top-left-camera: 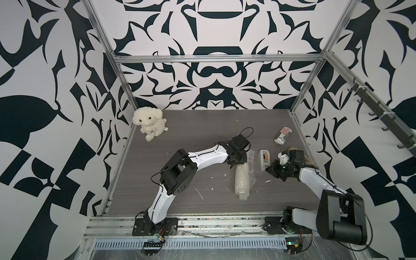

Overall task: Wrap vases in bubble wrap
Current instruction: Tear off the tape using the Tape Cutter, then stick the tape on the bubble wrap.

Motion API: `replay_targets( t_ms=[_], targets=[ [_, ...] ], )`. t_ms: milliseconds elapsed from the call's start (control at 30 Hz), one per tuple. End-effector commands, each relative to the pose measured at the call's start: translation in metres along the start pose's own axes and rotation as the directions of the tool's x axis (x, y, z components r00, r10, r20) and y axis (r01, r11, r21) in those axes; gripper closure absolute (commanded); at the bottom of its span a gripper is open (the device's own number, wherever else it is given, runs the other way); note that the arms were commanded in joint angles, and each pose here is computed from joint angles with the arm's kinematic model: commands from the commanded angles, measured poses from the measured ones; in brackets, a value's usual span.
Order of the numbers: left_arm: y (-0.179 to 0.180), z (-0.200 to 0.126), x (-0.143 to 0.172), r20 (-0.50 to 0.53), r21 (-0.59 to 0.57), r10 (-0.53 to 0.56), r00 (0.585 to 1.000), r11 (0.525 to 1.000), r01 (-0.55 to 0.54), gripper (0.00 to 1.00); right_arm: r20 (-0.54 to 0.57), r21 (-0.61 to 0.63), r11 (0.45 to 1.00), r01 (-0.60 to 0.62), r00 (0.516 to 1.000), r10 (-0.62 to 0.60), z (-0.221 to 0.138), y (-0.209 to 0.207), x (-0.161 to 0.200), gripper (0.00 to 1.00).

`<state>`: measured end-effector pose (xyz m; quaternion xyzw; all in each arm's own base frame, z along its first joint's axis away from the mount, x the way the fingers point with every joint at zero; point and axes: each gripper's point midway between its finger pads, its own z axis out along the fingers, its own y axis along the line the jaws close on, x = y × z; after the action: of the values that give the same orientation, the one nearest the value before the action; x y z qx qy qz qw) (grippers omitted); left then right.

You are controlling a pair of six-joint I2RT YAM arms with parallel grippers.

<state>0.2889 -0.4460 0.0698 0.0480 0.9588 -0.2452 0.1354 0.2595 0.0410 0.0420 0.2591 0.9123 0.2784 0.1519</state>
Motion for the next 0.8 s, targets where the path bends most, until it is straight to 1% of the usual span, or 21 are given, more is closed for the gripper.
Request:
replay_targets(
  t_ms=[0,133,233,333,433,467,533,600,667,767],
  targets=[
    [0.045,0.029,0.032,-0.103,-0.136,-0.022,0.994,0.991,0.008,0.82,-0.039,0.143,0.988,-0.06,0.997,0.066,0.003,-0.027,0.011,1.0],
    [0.045,0.029,0.031,-0.098,-0.134,-0.021,0.995,0.991,0.008,0.82,-0.039,0.201,0.977,-0.065,0.996,0.075,0.005,-0.035,0.011,1.0],
    [0.044,0.029,0.031,-0.099,-0.131,-0.021,0.995,0.991,0.008,0.82,-0.041,0.2,0.978,-0.058,0.997,0.067,0.004,-0.033,0.011,1.0],
    [0.045,0.028,0.03,-0.094,-0.134,-0.021,0.995,0.991,0.009,0.82,-0.011,0.129,0.991,-0.025,1.0,0.027,-0.006,-0.015,0.008,1.0],
    [0.045,0.027,0.03,-0.09,-0.137,-0.027,0.996,0.99,0.015,0.82,0.073,-0.017,1.0,0.015,0.997,-0.014,-0.023,0.017,0.002,1.0],
    [0.045,0.027,0.029,-0.087,-0.135,-0.032,0.996,0.991,0.02,0.82,0.099,-0.091,0.995,0.03,0.995,-0.02,-0.029,0.031,0.001,1.0],
    [0.044,0.026,0.03,-0.085,-0.122,-0.04,0.996,0.992,0.029,0.82,0.136,-0.256,0.965,0.065,0.99,-0.03,-0.04,0.062,0.001,1.0],
    [0.042,0.027,0.032,-0.089,-0.107,-0.044,0.995,0.994,0.035,0.82,0.162,-0.392,0.913,0.117,0.985,-0.057,-0.052,0.093,0.006,1.0],
    [0.042,0.027,0.032,-0.088,-0.106,-0.044,0.995,0.994,0.035,0.82,0.203,-0.452,0.864,0.223,0.969,-0.144,-0.061,0.119,0.015,1.0],
    [0.043,0.027,0.032,-0.09,-0.107,-0.038,0.995,0.994,0.029,0.83,0.23,-0.507,0.77,0.388,0.921,-0.314,-0.065,0.151,0.04,1.0]
  ],
)
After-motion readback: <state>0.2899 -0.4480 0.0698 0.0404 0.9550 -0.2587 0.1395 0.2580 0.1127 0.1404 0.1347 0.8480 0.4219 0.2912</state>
